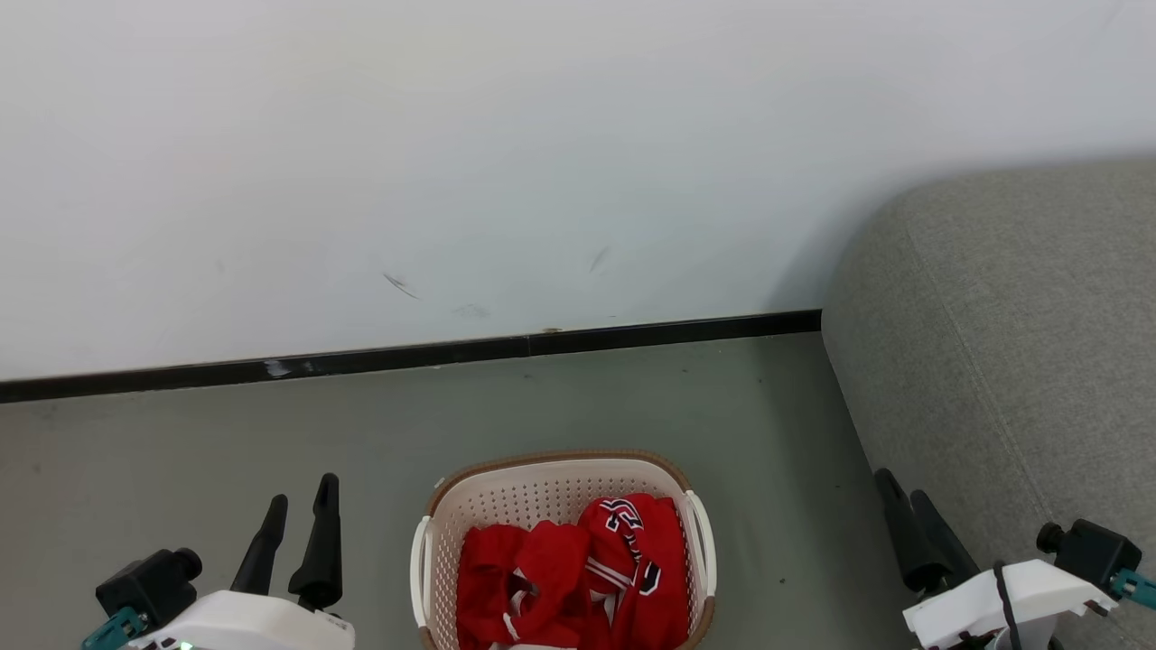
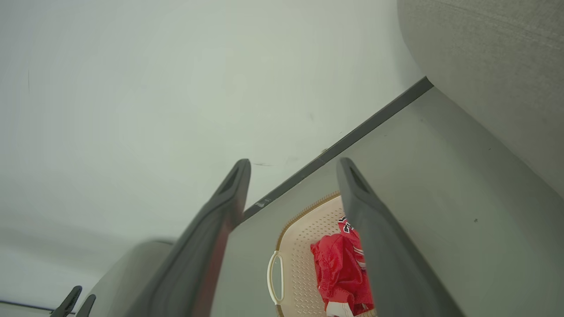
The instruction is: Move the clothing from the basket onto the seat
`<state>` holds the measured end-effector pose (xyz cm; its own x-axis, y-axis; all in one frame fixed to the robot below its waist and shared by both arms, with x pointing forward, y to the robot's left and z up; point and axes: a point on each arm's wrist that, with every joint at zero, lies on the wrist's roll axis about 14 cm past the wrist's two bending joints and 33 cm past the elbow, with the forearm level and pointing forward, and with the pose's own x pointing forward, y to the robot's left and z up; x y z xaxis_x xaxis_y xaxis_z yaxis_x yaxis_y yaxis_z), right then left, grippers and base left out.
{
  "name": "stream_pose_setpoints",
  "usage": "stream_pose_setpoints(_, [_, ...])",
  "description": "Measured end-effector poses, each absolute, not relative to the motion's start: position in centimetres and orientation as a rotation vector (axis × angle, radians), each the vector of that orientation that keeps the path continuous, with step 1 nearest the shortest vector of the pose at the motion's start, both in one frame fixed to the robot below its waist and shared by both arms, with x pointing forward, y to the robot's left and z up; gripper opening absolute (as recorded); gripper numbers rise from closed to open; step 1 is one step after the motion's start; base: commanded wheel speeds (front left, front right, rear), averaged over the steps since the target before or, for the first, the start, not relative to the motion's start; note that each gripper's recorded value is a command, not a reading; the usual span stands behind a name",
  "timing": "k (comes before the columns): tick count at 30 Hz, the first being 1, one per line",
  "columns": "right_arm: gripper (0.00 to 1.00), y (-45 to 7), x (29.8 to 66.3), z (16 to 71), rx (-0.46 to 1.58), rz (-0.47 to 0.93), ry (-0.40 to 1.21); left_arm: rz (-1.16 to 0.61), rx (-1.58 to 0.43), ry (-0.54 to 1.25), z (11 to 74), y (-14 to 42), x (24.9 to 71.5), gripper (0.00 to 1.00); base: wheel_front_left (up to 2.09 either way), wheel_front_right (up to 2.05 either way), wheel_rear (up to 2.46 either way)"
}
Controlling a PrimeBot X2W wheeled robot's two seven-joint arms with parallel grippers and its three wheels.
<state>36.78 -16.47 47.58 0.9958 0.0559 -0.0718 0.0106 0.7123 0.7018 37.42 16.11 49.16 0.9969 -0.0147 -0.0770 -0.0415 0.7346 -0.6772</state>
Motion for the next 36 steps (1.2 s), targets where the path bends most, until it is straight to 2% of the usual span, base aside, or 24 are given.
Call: stream_pose_setpoints(36, [1.00,-13.8,35.8,48.2,0.209,0.161,0.027,0.041,-0.215,-0.016,49.9,16.0,35.8,1.00,0.00,0.00,0.00])
